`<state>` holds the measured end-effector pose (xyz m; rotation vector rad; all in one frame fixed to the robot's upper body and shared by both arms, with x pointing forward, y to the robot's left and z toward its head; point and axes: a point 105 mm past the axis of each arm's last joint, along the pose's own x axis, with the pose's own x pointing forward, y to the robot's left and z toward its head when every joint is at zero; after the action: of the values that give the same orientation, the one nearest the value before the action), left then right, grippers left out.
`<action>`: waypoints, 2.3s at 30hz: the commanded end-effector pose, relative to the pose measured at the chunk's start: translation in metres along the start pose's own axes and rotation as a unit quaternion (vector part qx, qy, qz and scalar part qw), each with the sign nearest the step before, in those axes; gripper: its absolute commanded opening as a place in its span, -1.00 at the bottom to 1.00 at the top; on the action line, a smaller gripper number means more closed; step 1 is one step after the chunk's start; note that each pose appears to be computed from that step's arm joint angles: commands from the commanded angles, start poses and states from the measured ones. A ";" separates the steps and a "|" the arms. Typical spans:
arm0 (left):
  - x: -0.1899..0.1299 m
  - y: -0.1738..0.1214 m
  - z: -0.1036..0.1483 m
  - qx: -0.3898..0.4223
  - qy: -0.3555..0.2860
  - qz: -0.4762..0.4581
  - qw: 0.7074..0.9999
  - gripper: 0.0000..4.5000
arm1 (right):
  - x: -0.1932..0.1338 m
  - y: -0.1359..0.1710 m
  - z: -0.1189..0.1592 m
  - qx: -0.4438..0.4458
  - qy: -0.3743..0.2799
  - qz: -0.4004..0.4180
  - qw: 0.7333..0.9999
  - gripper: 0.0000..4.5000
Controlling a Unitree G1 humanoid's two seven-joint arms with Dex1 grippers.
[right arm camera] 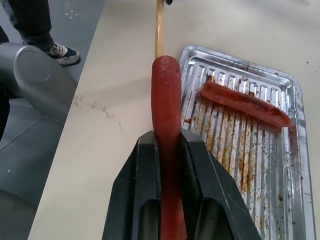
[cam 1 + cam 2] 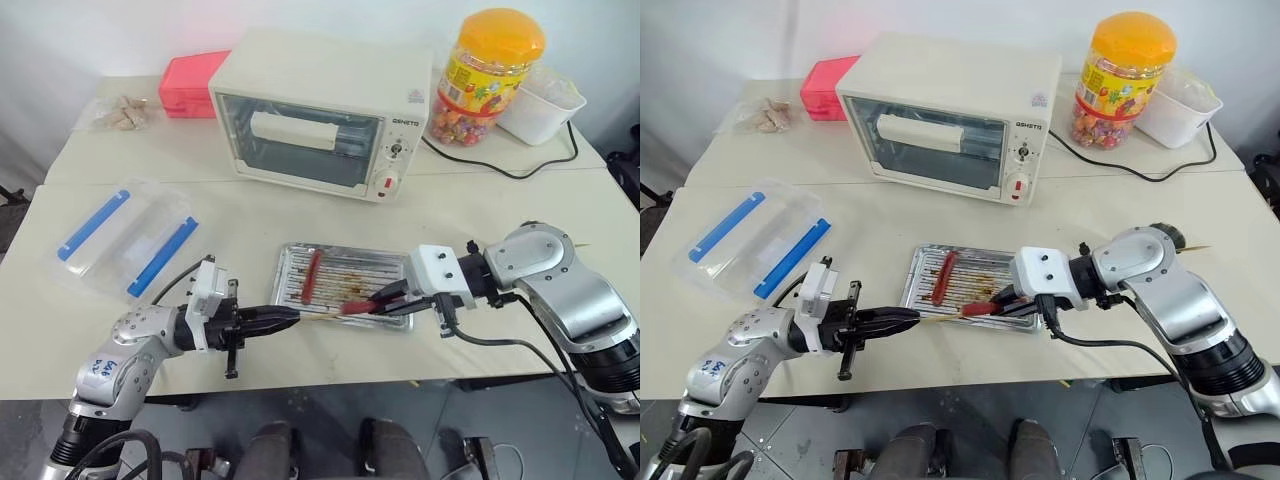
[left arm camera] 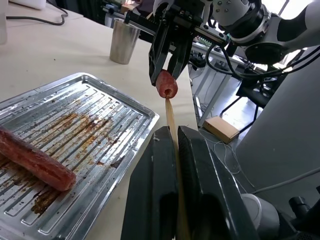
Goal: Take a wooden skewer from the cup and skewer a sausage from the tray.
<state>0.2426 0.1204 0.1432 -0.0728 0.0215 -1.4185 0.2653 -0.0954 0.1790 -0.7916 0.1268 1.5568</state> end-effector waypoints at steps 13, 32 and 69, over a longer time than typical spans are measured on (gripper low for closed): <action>-0.004 -0.001 0.006 0.012 -0.004 -0.001 1.000 -1.00 | -0.018 0.002 -0.016 -0.012 0.031 -0.006 0.999 -0.91; -0.001 0.000 0.003 0.009 -0.004 -0.001 1.000 -1.00 | -0.011 0.000 -0.006 -0.017 0.005 -0.009 1.000 -0.91; -0.001 0.000 -0.001 0.002 -0.006 0.000 1.000 -1.00 | -0.014 0.002 -0.016 -0.005 0.019 -0.008 1.000 -0.91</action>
<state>0.2461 0.1227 0.1370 -0.0876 0.0380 -1.4005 0.2701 -0.1134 0.1699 -0.7951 0.1580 1.5342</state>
